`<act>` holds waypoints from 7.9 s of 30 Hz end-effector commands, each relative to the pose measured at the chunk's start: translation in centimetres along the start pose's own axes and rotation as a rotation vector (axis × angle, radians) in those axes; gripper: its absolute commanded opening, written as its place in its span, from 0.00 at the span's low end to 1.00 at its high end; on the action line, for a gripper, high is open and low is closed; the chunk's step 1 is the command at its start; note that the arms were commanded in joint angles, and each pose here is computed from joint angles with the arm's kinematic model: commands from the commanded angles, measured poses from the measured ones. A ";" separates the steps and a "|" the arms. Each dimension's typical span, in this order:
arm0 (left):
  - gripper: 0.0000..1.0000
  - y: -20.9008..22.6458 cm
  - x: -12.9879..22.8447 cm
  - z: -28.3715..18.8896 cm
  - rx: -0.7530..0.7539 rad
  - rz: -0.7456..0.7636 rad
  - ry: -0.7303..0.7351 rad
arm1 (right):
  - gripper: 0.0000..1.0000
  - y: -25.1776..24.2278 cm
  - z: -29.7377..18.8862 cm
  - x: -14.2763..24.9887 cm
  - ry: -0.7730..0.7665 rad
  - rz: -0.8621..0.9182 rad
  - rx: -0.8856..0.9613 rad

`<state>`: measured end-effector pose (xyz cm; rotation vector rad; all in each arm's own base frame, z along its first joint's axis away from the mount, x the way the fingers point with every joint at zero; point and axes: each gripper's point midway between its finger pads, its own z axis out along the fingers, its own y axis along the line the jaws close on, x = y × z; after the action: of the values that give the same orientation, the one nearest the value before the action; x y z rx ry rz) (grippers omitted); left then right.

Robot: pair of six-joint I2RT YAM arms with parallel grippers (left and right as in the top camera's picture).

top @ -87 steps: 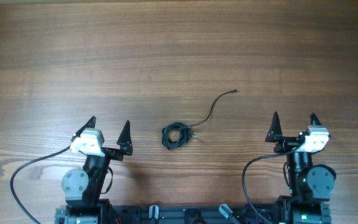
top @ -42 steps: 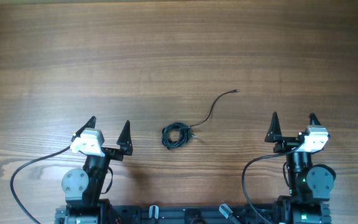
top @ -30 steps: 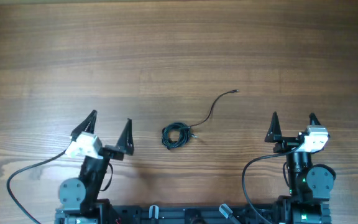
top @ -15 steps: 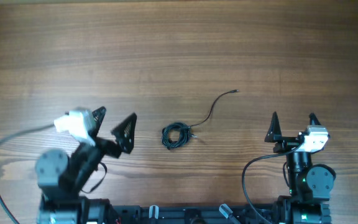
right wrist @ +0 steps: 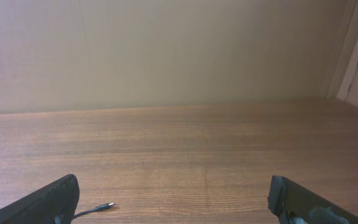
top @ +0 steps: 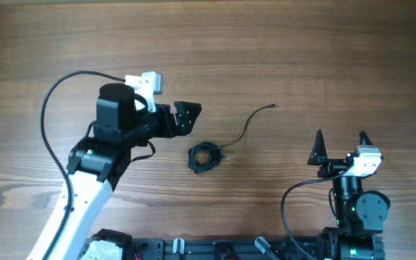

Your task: Untangle cables

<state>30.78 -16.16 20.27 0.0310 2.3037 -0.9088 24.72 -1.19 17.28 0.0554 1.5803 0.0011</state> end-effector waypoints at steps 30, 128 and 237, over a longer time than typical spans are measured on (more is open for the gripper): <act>0.67 7.4 9.7 8.9 -0.592 0.101 0.220 | 1.00 0.2 0.0 0.0 -0.003 -0.008 -0.012; 0.04 7.4 10.2 3.3 -0.755 -0.855 0.103 | 0.96 14.1 -3.2 4.9 0.795 0.698 -0.783; 0.04 -9.1 7.5 0.4 0.413 0.128 0.418 | 0.32 20.7 -7.1 -2.9 0.328 0.339 -0.773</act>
<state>23.97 -24.18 18.94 0.5062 2.4831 -1.2800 19.50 18.39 20.87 -0.1500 1.7983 0.8937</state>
